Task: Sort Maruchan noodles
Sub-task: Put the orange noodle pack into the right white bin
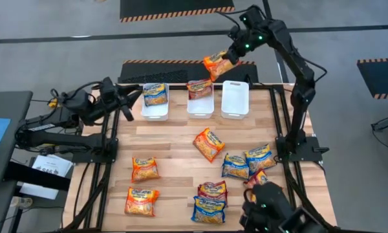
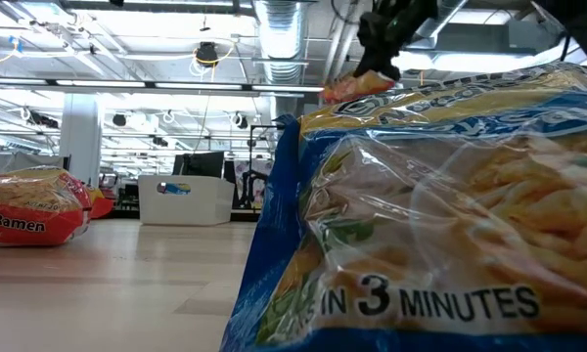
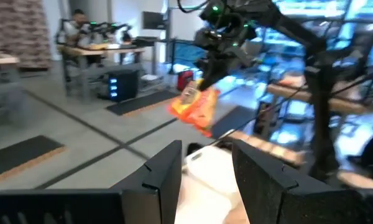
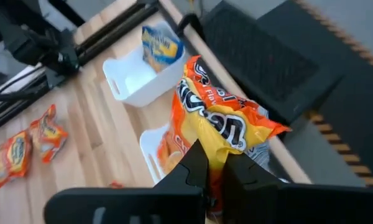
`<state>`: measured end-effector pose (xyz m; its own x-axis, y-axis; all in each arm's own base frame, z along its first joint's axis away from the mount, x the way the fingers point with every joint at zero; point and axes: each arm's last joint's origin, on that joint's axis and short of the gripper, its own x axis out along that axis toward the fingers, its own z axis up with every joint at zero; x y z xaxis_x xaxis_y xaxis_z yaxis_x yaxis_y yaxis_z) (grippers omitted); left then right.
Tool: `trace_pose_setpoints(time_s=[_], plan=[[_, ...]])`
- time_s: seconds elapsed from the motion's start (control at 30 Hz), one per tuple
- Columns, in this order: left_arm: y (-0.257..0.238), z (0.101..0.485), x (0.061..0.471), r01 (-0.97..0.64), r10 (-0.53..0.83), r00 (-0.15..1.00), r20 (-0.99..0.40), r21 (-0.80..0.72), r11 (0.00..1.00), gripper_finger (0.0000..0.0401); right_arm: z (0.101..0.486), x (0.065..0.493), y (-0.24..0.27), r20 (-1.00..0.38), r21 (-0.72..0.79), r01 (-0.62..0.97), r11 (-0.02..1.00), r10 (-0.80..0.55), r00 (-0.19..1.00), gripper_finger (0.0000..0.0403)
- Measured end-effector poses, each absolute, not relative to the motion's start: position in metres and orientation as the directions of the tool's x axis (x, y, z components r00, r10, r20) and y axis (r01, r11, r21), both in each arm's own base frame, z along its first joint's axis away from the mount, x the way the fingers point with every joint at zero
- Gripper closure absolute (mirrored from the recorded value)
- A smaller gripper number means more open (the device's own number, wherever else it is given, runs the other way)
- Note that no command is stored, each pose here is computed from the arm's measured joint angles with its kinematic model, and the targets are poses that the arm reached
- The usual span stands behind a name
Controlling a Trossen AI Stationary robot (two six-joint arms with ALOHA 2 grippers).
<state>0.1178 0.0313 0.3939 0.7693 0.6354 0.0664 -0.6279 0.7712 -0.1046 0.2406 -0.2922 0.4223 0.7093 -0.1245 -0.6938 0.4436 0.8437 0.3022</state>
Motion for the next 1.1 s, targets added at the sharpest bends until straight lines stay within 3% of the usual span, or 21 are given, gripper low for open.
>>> trace_pose_setpoints(time_s=[0.23, 0.73, 0.87, 1.1], plan=[[0.033, 0.39, 0.117, -0.679, 0.683, 0.73, 0.028, -0.083, 0.73, 0.0271, 0.397, 0.243, -0.306, -0.753, 0.341, 0.463, 0.818, -0.057, 0.655, 0.0373], [0.035, 0.386, 0.115, -0.748, 0.749, 0.662, -0.007, -0.057, 0.661, 0.0271, 0.404, 0.245, -0.271, -0.815, 0.375, 0.464, 0.803, 0.047, 0.577, 0.0372], [0.035, 0.386, 0.115, -0.749, 0.75, 0.661, -0.007, -0.058, 0.66, 0.0271, 0.411, 0.245, -0.256, -0.849, 0.319, 0.499, 0.806, 0.009, 0.529, 0.0372], [0.035, 0.384, 0.115, -0.751, 0.751, 0.66, -0.019, -0.049, 0.659, 0.0271, 0.45, 0.221, -0.223, -0.827, 0.239, 0.545, 0.803, -0.126, 0.548, 0.0374]])
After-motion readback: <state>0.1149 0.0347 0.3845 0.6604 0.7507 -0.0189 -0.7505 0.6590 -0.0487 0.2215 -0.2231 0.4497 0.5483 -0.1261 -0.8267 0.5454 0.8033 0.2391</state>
